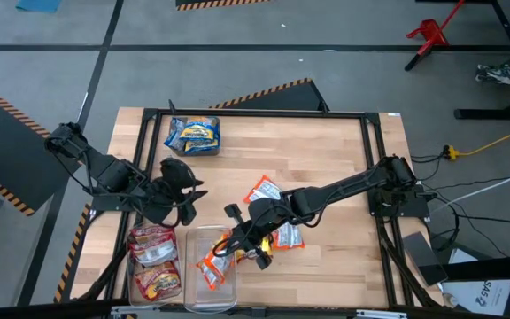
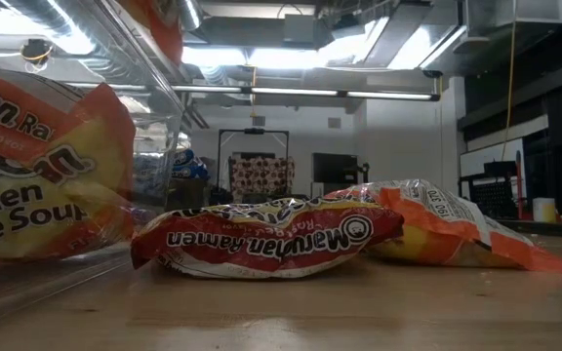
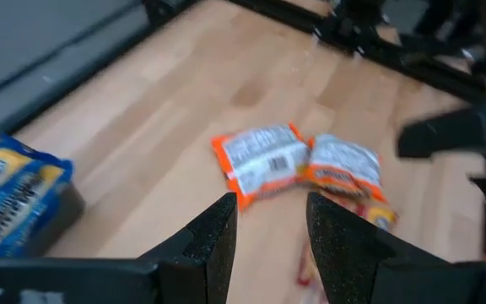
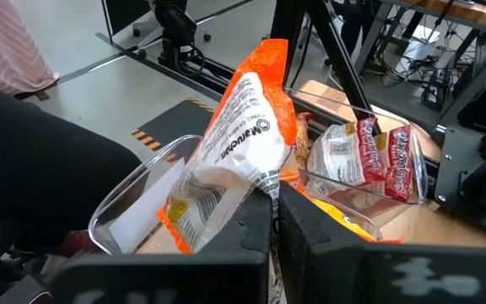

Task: Sort Maruchan noodles
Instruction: Put the orange noodle pack into the right transparent bin

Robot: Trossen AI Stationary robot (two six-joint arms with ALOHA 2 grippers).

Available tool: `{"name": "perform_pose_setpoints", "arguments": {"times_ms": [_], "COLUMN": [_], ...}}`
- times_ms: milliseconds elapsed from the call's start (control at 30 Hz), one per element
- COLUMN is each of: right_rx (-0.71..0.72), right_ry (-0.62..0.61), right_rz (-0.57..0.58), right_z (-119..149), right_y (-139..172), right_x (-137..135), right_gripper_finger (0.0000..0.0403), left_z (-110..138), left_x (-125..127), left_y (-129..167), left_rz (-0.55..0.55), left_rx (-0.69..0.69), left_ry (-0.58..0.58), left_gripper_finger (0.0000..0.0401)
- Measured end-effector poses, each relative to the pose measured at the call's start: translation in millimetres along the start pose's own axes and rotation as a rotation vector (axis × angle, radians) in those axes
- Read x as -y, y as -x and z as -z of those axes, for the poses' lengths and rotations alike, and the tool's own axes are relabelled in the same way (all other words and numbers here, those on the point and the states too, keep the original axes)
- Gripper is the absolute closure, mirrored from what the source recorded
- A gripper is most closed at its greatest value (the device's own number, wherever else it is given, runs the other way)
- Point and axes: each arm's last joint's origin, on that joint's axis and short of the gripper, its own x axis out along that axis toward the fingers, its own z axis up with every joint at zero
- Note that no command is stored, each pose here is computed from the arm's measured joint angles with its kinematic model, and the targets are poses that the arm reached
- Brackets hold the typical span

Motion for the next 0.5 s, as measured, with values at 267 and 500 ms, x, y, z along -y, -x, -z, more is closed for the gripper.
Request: {"name": "perform_pose_setpoints", "arguments": {"times_ms": [267,500], "right_rx": [-0.028,-0.034], "right_ry": [0.012,0.046], "right_rz": [-0.006,0.038], "right_z": [2.7,2.6], "right_y": [0.1,0.2], "right_x": [-0.7,1.1], "right_gripper_finger": [0.0403,0.0403], "left_z": [7.8,8.6], "left_x": [6.8,12.7], "left_y": [3.8,8.1], "left_rz": [0.178,0.201], "left_rx": [-0.194,-0.147], "left_ry": [-0.042,-0.043], "left_gripper_finger": [0.0259,0.0252]}}
